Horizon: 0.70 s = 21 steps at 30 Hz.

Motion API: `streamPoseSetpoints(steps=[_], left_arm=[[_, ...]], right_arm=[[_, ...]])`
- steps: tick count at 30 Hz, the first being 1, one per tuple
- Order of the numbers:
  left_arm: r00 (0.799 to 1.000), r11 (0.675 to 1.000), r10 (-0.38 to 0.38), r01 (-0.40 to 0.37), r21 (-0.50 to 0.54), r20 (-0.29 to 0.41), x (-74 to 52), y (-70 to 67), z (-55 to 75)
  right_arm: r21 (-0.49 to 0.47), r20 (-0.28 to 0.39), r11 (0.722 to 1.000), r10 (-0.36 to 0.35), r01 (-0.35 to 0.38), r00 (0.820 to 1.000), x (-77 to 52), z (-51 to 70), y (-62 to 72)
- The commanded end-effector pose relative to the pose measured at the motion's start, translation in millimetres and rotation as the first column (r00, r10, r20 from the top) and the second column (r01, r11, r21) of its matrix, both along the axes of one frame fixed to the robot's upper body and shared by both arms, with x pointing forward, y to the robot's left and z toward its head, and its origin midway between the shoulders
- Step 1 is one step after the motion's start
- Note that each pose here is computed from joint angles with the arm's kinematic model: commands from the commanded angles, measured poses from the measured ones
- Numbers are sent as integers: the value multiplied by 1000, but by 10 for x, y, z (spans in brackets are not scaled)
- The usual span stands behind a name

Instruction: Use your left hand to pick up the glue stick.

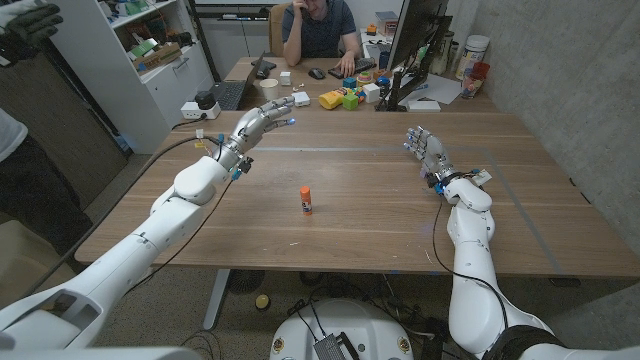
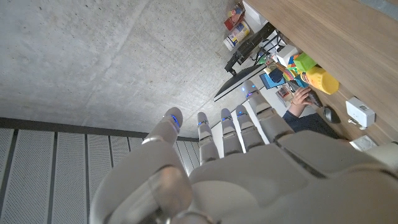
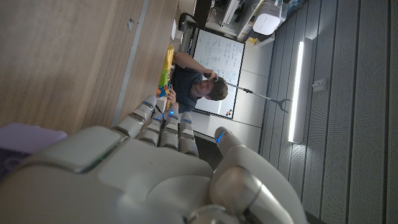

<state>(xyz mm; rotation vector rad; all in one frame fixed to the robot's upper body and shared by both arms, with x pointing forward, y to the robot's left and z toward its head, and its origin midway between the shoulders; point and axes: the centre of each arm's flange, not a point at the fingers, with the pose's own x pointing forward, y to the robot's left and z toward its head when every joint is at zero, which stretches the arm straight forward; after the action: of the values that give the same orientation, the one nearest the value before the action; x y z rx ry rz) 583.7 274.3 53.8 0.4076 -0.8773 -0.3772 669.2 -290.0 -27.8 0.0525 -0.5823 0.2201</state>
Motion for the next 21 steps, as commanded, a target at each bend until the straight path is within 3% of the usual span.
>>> streamPoseSetpoints(steps=[1,10,21], left_arm=[[994,992,35,-47,118,103,-234,-82,173],[985,981,25,-57,185,168,-370,-179,255],[961,940,23,-115,321,275,-576,-341,361]], right_arm=[[4,4,1000,4,-4,1000,5,0,-6],[8,5,1000,5,-5,1000,4,-3,-13],[14,9,1000,6,-6,1000,7,-18,-20]])
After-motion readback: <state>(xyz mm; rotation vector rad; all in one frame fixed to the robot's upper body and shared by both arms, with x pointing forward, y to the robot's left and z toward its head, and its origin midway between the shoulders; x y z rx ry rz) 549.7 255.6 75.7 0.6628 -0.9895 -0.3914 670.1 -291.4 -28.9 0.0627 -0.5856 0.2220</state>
